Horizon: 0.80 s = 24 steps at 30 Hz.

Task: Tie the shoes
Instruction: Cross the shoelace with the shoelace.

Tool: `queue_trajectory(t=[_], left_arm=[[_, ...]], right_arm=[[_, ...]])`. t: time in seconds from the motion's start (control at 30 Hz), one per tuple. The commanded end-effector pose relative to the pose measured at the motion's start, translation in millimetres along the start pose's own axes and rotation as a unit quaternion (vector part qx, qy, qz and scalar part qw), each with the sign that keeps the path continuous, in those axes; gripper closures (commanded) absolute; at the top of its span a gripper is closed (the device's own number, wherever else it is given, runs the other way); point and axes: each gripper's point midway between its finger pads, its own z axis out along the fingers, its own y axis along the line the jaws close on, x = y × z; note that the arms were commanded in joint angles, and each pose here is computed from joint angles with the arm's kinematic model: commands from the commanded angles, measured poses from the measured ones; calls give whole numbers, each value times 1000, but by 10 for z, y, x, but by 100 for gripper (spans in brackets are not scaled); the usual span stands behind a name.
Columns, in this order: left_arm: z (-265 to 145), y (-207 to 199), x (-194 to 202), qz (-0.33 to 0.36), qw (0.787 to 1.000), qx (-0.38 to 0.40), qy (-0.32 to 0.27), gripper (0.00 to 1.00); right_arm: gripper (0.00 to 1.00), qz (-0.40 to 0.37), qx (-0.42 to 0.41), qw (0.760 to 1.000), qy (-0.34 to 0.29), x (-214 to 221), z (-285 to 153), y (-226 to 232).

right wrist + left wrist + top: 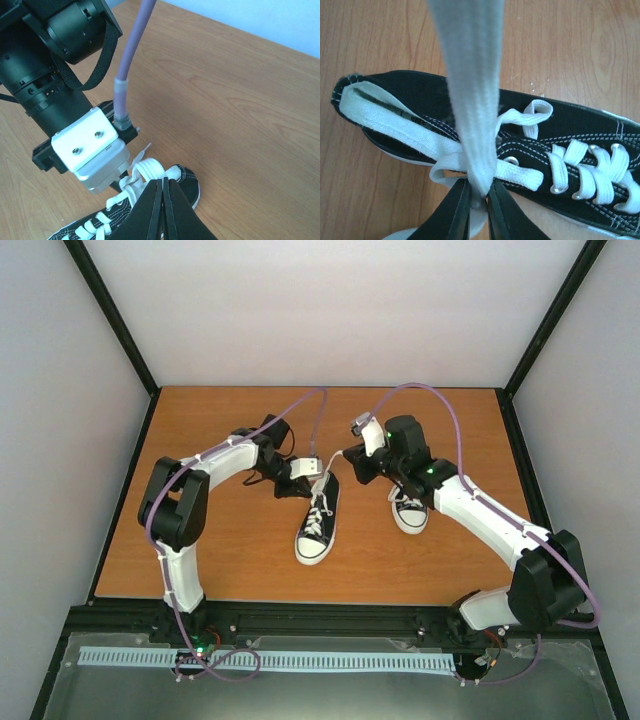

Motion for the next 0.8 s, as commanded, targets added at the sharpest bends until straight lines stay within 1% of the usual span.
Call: queue_trajectory(t=[0.0,0.03,0.07,0.2,0.4,0.5,0.63,0.77], left_arm=[[-56,-2,-142,19,1000,-2,-16,95],[-82,-16,-167,20,1000,-4,-22,99],[-122,-40,-208,24,999,-7,-30,99],[-285,-189,-284,35,998,-15,-47,99],[-484,-455,-336,41,997,-17,-67,99],[-521,-552,-346,38,996,-11,-77,99],[-521,-576,-345,30,996,-10,-83,99],[-542,-595,-383,31,995,-9,-92,99]], right_arm=[[97,18,-12,1000,8,110,28,8],[97,21,-14,1000,12,142,43,5],[97,23,-16,999,16,177,60,8],[97,38,-28,999,27,276,127,23],[97,77,-74,994,33,407,351,111],[97,98,-107,989,37,441,491,177],[97,111,-146,981,66,592,667,277],[97,96,-204,966,129,909,731,536]])
